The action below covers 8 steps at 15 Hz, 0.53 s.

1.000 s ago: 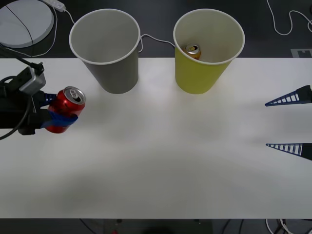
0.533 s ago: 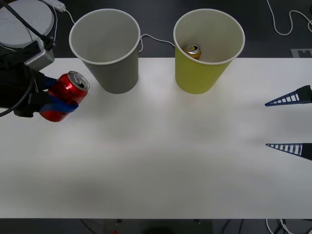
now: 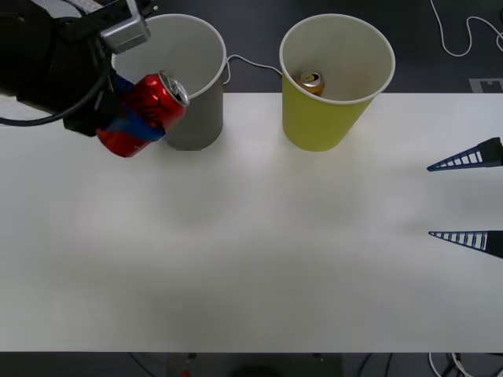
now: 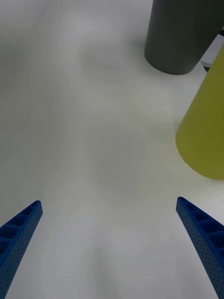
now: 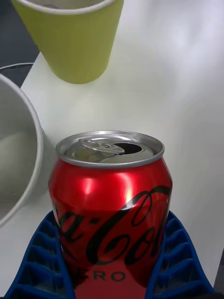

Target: Put the can into the green bin and the plastic bottle into the gray bin

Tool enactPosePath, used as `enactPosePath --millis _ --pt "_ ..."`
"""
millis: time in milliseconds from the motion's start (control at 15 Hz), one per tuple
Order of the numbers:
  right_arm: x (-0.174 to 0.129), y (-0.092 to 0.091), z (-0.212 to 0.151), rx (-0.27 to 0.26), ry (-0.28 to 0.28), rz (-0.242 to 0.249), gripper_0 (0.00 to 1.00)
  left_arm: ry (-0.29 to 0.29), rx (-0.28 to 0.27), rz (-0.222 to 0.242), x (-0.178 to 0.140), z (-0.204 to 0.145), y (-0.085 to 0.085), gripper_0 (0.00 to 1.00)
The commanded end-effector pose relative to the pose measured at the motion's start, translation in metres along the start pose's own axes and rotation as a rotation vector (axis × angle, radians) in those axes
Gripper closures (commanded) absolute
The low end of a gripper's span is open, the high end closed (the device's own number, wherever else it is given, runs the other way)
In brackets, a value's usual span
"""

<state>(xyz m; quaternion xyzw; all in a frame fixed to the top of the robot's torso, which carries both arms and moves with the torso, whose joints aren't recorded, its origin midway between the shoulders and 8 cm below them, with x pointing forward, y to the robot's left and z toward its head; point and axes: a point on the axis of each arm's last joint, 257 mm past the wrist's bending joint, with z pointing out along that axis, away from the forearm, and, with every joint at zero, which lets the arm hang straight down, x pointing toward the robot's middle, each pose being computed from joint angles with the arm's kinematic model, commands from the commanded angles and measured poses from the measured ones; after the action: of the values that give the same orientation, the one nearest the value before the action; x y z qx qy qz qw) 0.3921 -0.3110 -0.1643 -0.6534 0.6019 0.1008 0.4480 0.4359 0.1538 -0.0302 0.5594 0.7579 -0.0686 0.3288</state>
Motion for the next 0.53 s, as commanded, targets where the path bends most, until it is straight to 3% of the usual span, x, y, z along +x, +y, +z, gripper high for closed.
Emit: enactPosePath --millis 67,333,533 --pt "0.000 0.000 0.000 0.000 0.000 0.000 0.00 0.000 0.021 -0.001 -0.040 0.010 0.009 1.00" --pt "0.000 0.000 0.000 0.000 0.000 0.000 0.00 -0.017 0.055 0.001 -0.099 0.030 0.019 1.00" --pt "0.000 0.000 0.000 0.000 0.000 0.000 0.00 -0.030 0.069 -0.027 -0.153 0.050 0.029 1.00"
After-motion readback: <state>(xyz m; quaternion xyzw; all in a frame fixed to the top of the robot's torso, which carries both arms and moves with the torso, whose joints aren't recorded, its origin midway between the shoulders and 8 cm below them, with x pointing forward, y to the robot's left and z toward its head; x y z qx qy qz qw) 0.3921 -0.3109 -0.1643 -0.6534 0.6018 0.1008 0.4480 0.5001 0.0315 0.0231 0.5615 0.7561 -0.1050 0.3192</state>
